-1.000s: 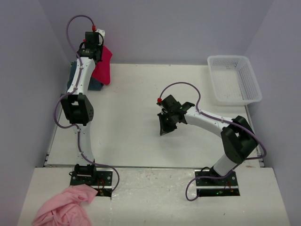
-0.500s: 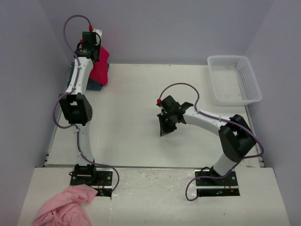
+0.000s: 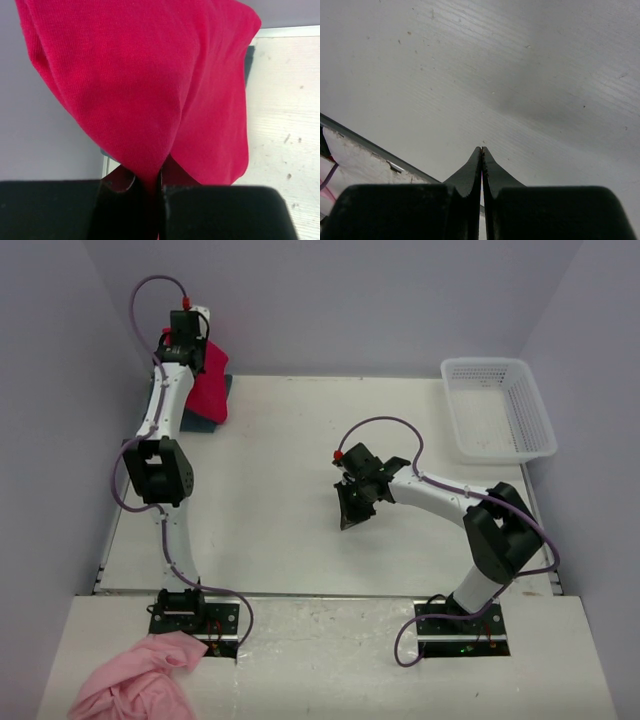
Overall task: Fold and stack the t-shirts
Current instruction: Put the neatly folded tshirt into the corner of the board with the left arm
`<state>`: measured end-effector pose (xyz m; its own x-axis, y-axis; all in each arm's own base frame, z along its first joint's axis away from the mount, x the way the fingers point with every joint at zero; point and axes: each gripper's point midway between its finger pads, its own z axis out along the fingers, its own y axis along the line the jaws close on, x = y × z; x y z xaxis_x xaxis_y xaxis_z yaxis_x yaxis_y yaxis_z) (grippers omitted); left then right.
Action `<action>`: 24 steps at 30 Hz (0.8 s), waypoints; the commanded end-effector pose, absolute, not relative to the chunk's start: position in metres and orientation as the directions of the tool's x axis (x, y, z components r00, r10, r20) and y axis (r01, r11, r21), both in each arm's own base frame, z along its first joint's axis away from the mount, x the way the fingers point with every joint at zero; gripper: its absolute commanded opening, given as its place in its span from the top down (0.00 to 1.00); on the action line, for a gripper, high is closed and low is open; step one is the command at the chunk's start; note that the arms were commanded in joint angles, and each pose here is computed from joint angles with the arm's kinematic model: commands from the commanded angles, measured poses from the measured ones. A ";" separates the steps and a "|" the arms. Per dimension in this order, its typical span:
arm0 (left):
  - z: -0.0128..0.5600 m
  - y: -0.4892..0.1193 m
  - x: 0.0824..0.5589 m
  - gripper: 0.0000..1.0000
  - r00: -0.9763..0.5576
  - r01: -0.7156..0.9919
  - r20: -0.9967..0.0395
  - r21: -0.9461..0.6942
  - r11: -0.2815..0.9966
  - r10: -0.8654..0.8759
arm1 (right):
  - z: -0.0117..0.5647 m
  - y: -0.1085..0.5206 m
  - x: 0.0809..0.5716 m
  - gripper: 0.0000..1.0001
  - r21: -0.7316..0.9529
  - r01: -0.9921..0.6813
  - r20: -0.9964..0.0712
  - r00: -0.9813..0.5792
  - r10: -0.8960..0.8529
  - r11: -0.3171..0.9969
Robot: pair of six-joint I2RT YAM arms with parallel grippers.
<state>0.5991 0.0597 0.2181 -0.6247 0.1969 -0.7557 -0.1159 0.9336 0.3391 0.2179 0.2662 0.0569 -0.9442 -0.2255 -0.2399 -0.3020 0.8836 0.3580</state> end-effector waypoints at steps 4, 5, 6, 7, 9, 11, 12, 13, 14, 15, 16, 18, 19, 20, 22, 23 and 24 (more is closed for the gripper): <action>0.215 0.101 0.610 1.00 -0.597 -0.218 -0.779 0.391 0.894 0.194 | 0.059 0.275 0.225 1.00 0.364 -0.310 -0.253 -0.940 -0.227 0.878; 0.209 0.103 0.612 1.00 -0.603 -0.220 -0.774 0.395 0.892 0.194 | 0.059 0.275 0.225 1.00 0.365 -0.309 -0.252 -0.941 -0.226 0.878; 0.205 0.107 0.614 1.00 -0.605 -0.223 -0.772 0.398 0.890 0.193 | 0.058 0.275 0.224 1.00 0.365 -0.311 -0.250 -0.941 -0.229 0.878; 0.194 0.109 0.616 1.00 -0.617 -0.223 -0.763 0.404 0.887 0.193 | 0.058 0.275 0.226 1.00 0.365 -0.310 -0.250 -0.941 -0.228 0.878; 0.184 0.116 0.619 1.00 -0.621 -0.240 -0.758 0.424 0.873 0.198 | 0.056 0.276 0.226 1.00 0.363 -0.310 -0.245 -0.942 -0.231 0.879; 0.179 0.119 0.621 1.00 -0.624 -0.243 -0.755 0.433 0.868 0.202 | 0.054 0.277 0.225 1.00 0.365 -0.313 -0.240 -0.942 -0.236 0.877; 0.177 0.123 0.623 1.00 -0.618 -0.256 -0.760 0.435 0.863 0.200 | 0.053 0.276 0.225 1.00 0.363 -0.312 -0.236 -0.942 -0.237 0.878; 0.171 0.125 0.623 1.00 -0.625 -0.255 -0.753 0.444 0.859 0.204 | 0.053 0.277 0.225 1.00 0.363 -0.312 -0.236 -0.942 -0.237 0.878; 0.171 0.128 0.624 1.00 -0.625 -0.269 -0.754 0.451 0.851 0.202 | 0.052 0.276 0.225 1.00 0.362 -0.312 -0.235 -0.943 -0.237 0.878; 0.169 0.132 0.626 1.00 -0.620 -0.282 -0.757 0.459 0.842 0.205 | 0.052 0.276 0.224 1.00 0.362 -0.312 -0.234 -0.942 -0.239 0.878; 0.169 0.134 0.626 1.00 -0.620 -0.289 -0.757 0.463 0.838 0.205 | 0.052 0.277 0.225 1.00 0.363 -0.314 -0.235 -0.942 -0.240 0.877; 0.169 0.138 0.628 1.00 -0.608 -0.312 -0.767 0.467 0.827 0.204 | 0.051 0.276 0.224 1.00 0.362 -0.313 -0.231 -0.943 -0.241 0.878; 0.169 0.139 0.629 1.00 -0.606 -0.316 -0.769 0.468 0.825 0.204 | 0.050 0.276 0.224 1.00 0.362 -0.314 -0.230 -0.942 -0.243 0.878; 0.169 0.141 0.629 1.00 -0.604 -0.327 -0.770 0.473 0.818 0.204 | 0.050 0.277 0.224 1.00 0.362 -0.315 -0.231 -0.942 -0.243 0.877; 0.169 0.145 0.631 1.00 -0.596 -0.343 -0.775 0.482 0.806 0.210 | 0.049 0.276 0.225 1.00 0.362 -0.314 -0.228 -0.943 -0.243 0.877; 0.170 0.147 0.633 1.00 -0.587 -0.355 -0.780 0.488 0.797 0.215 | 0.049 0.277 0.225 1.00 0.362 -0.316 -0.230 -0.942 -0.245 0.877; 0.170 0.147 0.634 1.00 -0.585 -0.357 -0.780 0.492 0.794 0.221 | 0.049 0.276 0.224 1.00 0.363 -0.317 -0.227 -0.942 -0.247 0.876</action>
